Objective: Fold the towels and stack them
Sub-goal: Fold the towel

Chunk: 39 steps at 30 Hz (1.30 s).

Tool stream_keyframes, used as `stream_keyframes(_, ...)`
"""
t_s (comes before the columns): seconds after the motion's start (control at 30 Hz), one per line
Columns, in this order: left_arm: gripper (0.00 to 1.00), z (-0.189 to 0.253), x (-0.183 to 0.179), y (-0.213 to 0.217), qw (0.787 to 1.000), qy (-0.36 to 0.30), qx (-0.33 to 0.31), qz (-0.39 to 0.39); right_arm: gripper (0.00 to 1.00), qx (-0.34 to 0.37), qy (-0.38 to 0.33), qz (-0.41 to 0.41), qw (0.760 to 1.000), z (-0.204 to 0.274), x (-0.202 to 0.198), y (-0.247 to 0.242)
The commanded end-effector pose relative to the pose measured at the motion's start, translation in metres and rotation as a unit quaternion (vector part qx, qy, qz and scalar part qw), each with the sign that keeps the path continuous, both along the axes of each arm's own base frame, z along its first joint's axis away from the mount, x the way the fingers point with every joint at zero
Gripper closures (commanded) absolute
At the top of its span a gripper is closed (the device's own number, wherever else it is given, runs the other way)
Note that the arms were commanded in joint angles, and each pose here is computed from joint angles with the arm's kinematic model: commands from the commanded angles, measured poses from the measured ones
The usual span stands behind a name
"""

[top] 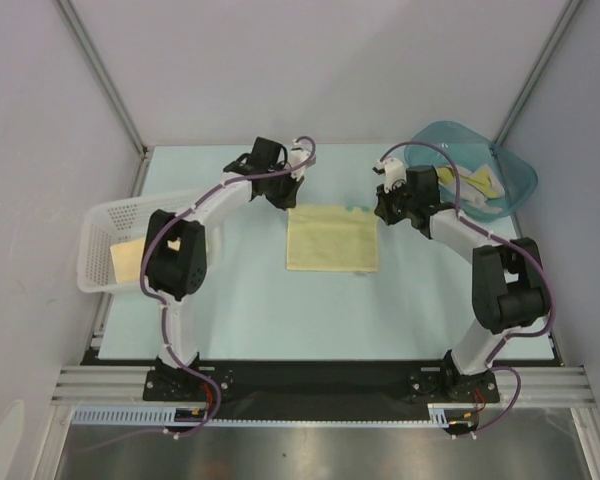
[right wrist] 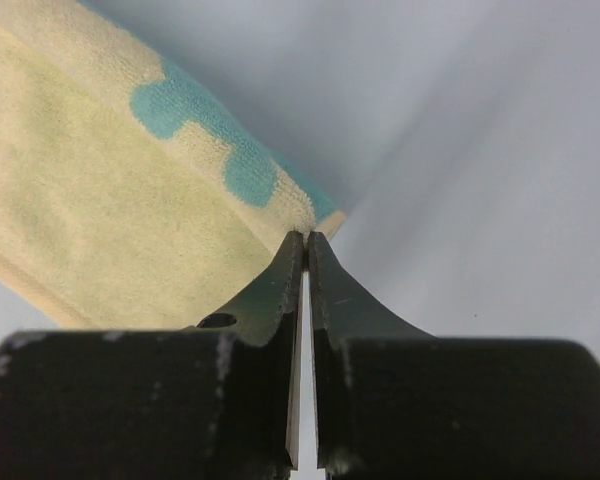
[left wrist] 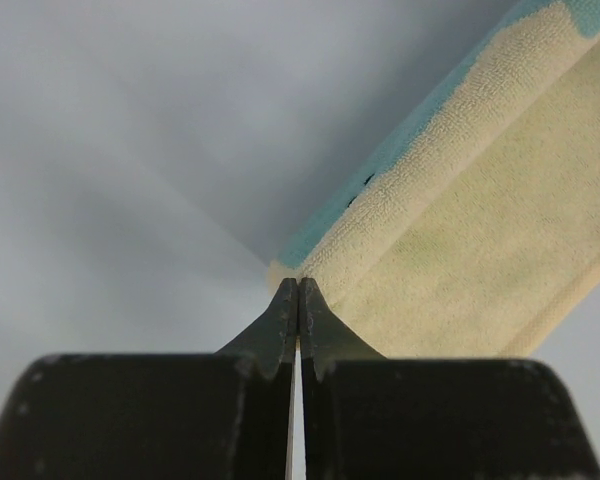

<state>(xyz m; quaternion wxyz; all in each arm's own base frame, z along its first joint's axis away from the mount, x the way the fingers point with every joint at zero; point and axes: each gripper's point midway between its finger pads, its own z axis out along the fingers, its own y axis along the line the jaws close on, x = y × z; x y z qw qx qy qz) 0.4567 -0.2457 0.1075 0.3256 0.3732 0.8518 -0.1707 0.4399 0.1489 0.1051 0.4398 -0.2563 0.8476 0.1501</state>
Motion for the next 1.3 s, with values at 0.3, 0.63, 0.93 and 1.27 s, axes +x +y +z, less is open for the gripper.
stream_keyframes(0.3, 1.0, 0.019, -0.054, -0.003, 1.0, -0.01, -0.014, -0.021, 1.0, -0.002, -0.024, -0.011, 1.0, 0.021, -0.043, -0.001)
stream_keyframes(0.63, 1.0, 0.003, -0.09, -0.009, 0.999, 0.014, -0.03, -0.027, 1.0, 0.01, 0.003, -0.041, 0.999, 0.01, -0.075, 0.005)
stream_keyframes(0.93, 1.0, -0.021, -0.103, -0.011, 0.999, 0.041, -0.012, -0.031, 1.0, 0.028, 0.02, -0.06, 0.998, -0.007, -0.091, 0.005)
stream_keyframes(1.27, 1.0, -0.034, -0.111, -0.011, 0.998, 0.057, -0.004, -0.025, 1.0, 0.024, 0.064, -0.061, 0.996, -0.025, -0.109, 0.014)
